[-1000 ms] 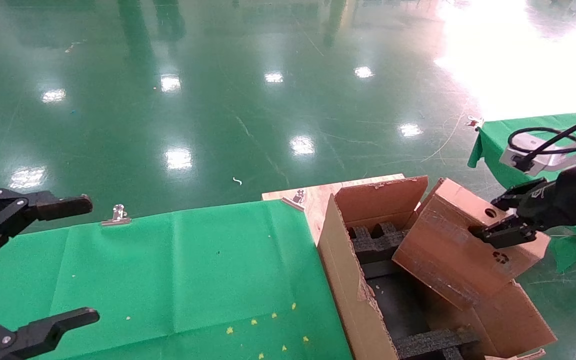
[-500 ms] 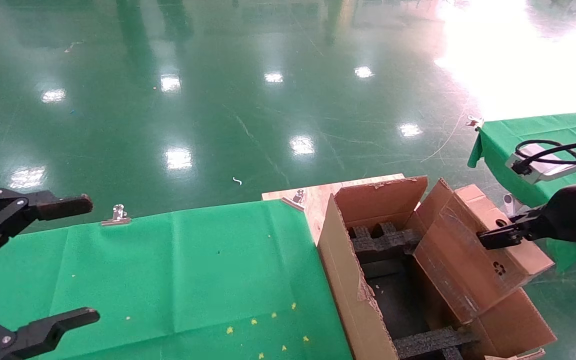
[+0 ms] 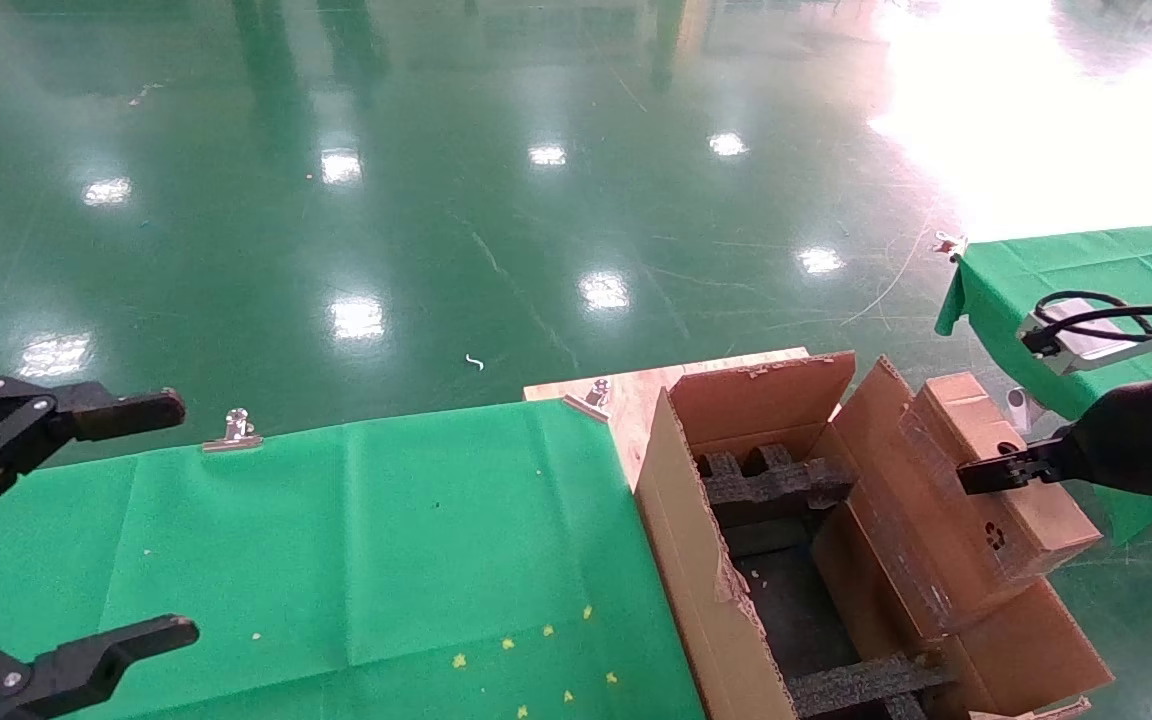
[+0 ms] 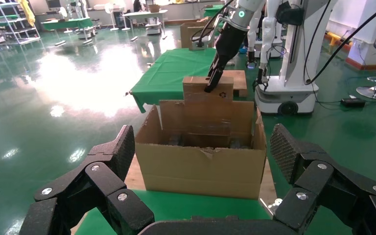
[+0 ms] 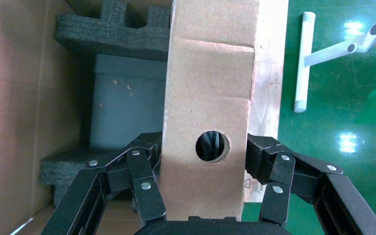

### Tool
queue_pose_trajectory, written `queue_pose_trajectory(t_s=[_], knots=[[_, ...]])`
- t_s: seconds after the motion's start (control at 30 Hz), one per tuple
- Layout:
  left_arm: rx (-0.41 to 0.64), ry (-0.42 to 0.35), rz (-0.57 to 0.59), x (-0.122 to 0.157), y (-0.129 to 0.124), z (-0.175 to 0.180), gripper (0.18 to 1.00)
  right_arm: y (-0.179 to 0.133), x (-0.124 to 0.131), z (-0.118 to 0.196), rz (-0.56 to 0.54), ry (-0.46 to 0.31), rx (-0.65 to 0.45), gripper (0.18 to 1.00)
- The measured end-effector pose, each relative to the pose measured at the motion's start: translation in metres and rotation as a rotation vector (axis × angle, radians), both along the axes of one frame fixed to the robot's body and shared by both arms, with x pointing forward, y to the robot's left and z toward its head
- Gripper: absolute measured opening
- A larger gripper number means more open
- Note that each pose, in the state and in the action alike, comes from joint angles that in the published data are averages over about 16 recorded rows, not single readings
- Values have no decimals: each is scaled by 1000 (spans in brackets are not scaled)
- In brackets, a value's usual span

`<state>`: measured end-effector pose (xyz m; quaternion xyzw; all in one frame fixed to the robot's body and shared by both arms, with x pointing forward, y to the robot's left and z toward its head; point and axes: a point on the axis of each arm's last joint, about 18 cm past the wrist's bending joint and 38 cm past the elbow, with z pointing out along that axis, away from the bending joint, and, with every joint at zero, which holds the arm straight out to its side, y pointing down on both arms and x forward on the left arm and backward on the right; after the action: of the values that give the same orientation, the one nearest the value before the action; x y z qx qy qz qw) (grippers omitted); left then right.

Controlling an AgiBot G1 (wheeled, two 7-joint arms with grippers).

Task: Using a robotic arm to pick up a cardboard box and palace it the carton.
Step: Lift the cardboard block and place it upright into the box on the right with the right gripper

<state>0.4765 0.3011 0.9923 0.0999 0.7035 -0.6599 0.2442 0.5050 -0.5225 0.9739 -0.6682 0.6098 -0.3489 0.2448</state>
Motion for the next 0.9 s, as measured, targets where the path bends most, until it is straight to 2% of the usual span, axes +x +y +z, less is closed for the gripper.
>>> queue_pose_trajectory(t_s=[0.9], knots=[[0, 0, 0, 0, 0, 0, 1001, 10, 40, -31, -34, 11, -100, 355]])
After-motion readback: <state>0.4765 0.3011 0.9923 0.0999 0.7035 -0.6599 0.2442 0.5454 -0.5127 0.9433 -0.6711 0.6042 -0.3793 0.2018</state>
